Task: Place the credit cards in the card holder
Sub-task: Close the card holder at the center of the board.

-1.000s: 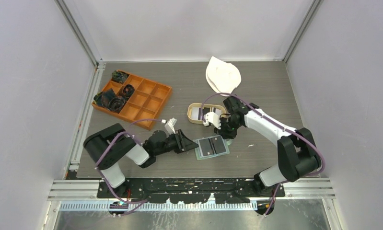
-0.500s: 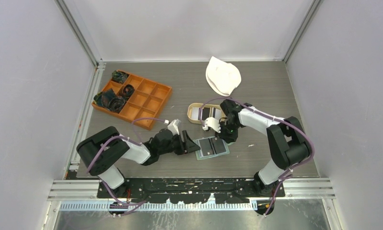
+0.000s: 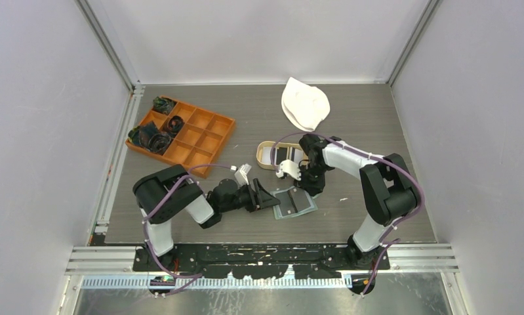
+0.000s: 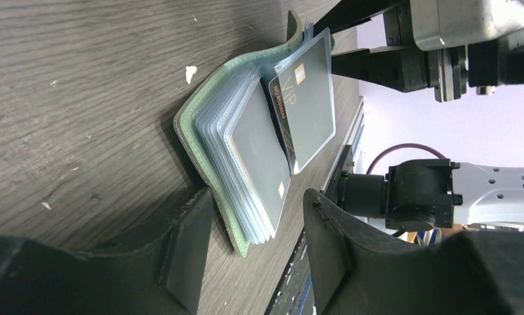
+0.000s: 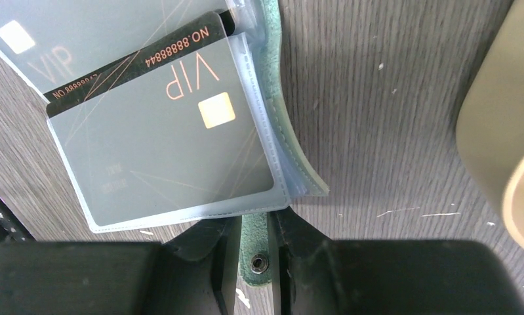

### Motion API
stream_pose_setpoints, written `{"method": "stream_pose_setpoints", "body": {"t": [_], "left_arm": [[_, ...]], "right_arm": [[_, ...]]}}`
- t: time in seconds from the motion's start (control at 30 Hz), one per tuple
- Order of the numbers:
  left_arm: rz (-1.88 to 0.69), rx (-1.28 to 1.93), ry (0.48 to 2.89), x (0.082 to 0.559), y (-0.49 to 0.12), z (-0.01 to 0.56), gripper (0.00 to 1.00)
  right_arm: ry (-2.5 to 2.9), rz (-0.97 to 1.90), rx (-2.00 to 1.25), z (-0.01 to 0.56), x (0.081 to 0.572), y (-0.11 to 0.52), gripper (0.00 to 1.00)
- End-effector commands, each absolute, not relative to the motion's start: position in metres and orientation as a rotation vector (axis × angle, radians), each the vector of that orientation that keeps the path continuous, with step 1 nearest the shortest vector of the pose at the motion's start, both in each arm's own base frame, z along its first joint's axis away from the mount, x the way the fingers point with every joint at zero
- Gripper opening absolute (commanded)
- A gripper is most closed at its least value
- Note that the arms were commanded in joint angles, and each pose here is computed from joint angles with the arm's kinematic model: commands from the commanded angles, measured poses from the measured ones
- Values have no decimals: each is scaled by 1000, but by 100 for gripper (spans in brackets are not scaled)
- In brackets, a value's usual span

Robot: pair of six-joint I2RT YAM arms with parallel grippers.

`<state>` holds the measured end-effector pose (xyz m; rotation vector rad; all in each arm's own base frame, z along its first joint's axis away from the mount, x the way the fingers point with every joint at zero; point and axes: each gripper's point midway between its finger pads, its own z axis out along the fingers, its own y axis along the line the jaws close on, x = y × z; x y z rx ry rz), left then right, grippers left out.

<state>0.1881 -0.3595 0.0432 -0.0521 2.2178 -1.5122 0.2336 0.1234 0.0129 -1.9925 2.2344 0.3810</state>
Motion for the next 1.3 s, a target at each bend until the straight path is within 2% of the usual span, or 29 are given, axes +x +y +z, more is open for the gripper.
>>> {"method": "stream_pose_setpoints", "body": {"t": [0.0, 0.57, 1.1, 1.27], "left_arm": [[-1671, 19, 2069, 180, -370, 75, 53], [-1715, 52, 1942, 177, -377, 103, 45], [-1727, 108, 1907, 178, -397, 115, 46], [-1711, 131, 1923, 181, -408, 115, 47]], "right_arm": [[2255, 516, -2008, 7, 216, 134, 26], [2276, 675, -1886, 23, 215, 145, 26], [2288, 734, -1827, 31, 215, 150, 26], [2316, 775, -1730, 38, 222, 153, 30]]}}
